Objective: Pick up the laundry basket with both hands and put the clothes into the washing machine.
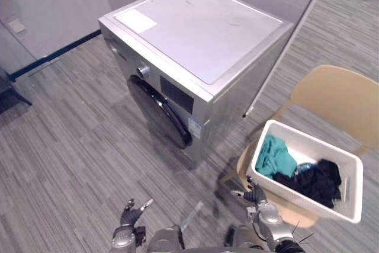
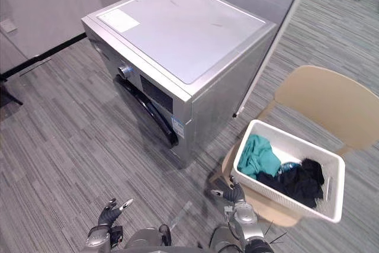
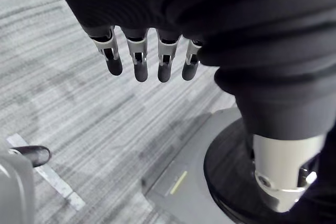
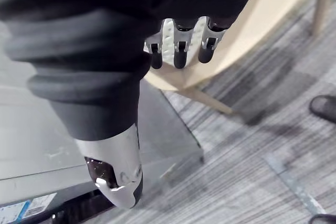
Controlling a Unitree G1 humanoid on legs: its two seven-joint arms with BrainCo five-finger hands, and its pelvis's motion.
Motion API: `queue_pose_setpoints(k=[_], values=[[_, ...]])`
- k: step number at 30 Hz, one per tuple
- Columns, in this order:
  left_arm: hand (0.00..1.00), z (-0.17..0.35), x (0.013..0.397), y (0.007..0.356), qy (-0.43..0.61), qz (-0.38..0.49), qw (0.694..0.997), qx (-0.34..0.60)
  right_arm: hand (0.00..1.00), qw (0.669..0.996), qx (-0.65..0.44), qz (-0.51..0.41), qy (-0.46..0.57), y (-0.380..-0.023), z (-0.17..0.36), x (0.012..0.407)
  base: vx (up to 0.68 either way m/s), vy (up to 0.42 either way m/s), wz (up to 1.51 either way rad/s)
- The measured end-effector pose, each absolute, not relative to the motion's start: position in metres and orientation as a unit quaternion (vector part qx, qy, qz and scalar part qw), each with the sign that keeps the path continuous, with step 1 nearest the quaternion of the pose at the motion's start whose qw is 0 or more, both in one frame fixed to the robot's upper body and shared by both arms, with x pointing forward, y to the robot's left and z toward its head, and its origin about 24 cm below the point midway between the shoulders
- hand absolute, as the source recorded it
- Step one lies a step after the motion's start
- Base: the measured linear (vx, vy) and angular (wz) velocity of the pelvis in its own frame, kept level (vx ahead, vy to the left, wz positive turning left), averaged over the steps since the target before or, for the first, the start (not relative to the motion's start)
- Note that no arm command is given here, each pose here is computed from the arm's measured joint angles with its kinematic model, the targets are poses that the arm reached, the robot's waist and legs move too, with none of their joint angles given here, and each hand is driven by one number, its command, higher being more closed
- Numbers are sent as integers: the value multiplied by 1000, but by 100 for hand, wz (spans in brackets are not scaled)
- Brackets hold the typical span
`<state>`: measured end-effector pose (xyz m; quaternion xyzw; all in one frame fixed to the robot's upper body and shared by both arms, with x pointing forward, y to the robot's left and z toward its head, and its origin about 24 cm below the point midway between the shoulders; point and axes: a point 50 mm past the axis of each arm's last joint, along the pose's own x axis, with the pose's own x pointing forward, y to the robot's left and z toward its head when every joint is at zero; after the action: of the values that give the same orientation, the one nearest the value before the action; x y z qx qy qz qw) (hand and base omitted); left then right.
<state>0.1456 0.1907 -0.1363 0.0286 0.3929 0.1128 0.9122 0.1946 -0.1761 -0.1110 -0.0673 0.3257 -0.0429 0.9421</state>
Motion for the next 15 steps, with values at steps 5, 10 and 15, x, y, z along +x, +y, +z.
queue_pose_setpoints(k=[5, 10, 15], values=[[0, -139, 142, 167, 396, 93, 914, 9, 0, 954, -75, 8, 291, -150, -99, 216, 248, -153, 85], [0, -140, 138, 166, 398, 84, 914, 18, 0, 965, -80, 59, 241, -118, -78, 245, 121, -34, 80], [0, -136, 143, 171, 384, 77, 919, 35, 0, 981, -77, 68, 166, -101, -40, 287, 75, 3, 72]])
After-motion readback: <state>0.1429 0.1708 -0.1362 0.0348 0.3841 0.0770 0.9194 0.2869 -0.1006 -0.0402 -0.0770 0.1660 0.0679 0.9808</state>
